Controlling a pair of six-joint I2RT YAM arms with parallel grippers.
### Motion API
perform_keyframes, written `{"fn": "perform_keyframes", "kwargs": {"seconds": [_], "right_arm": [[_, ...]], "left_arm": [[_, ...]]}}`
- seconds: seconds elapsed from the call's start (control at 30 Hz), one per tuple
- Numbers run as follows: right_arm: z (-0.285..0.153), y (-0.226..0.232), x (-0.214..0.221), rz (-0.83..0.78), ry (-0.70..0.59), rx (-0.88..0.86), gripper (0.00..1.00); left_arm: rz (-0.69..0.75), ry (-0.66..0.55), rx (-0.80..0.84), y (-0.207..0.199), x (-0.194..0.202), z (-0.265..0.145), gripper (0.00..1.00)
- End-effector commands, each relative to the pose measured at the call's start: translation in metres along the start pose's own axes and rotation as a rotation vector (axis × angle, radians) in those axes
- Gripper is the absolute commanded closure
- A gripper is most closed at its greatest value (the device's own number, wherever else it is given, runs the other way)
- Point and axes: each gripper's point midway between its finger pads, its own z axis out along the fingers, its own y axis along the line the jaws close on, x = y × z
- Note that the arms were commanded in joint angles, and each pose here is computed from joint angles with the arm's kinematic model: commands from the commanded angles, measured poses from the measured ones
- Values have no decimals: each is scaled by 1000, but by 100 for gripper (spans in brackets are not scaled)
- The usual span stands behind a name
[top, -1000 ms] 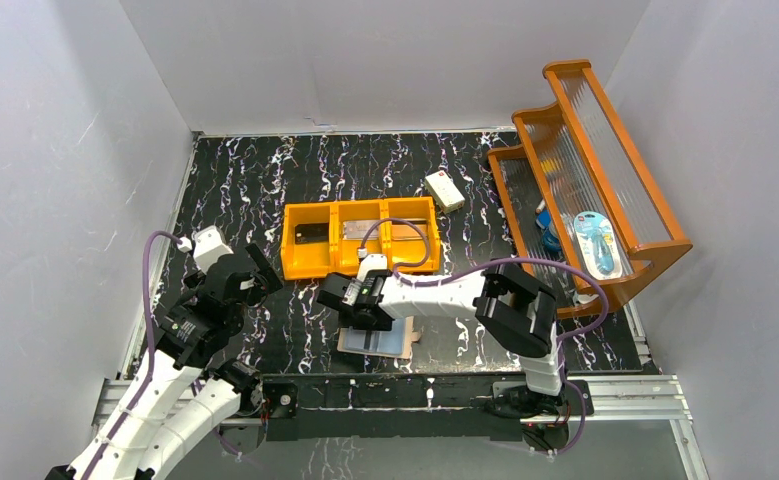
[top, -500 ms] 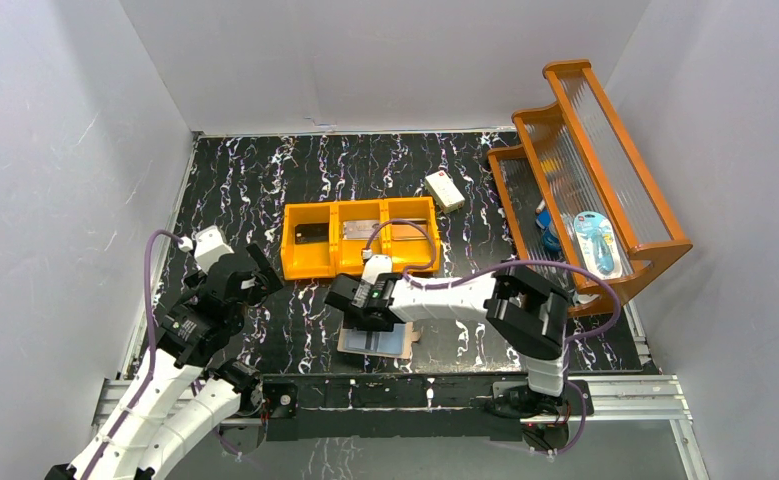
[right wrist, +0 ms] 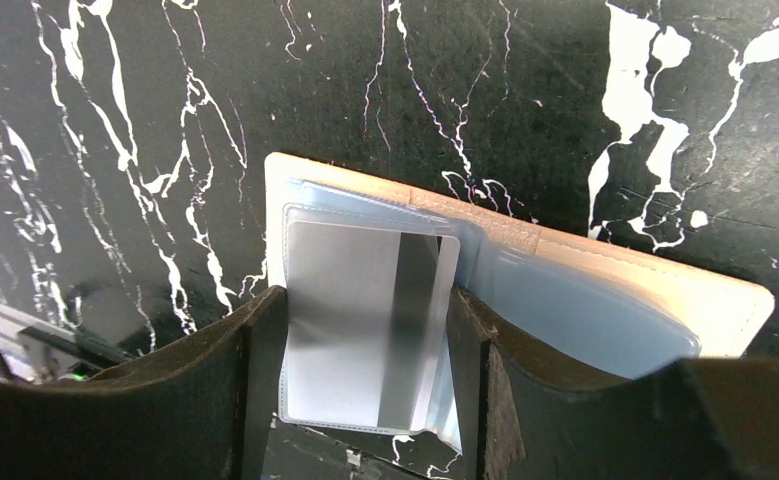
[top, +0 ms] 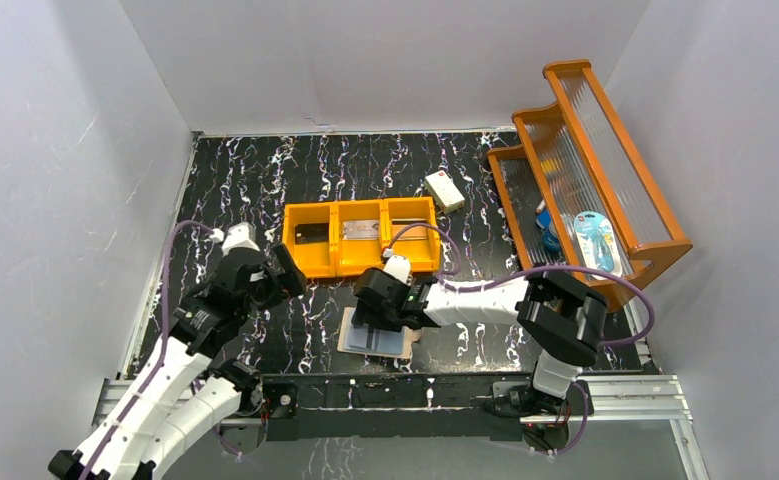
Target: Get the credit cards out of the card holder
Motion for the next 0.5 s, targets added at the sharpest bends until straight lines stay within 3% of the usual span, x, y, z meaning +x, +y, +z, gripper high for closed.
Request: {"fn": "perform_keyframes", "kwargs": {"seconds": [0.0,0.27,0.47], "right_arm": [[15,-24,29,51,113,5,39],[10,-19,28,79,127,-31,39],[9,-19,29,83,133,-31,39]], "left_arm": [[-19,253,242,-44,50,1,4],[-67,557,435,-75,107,-7,19],[-135,682,482,-73,143,-5,31]]}}
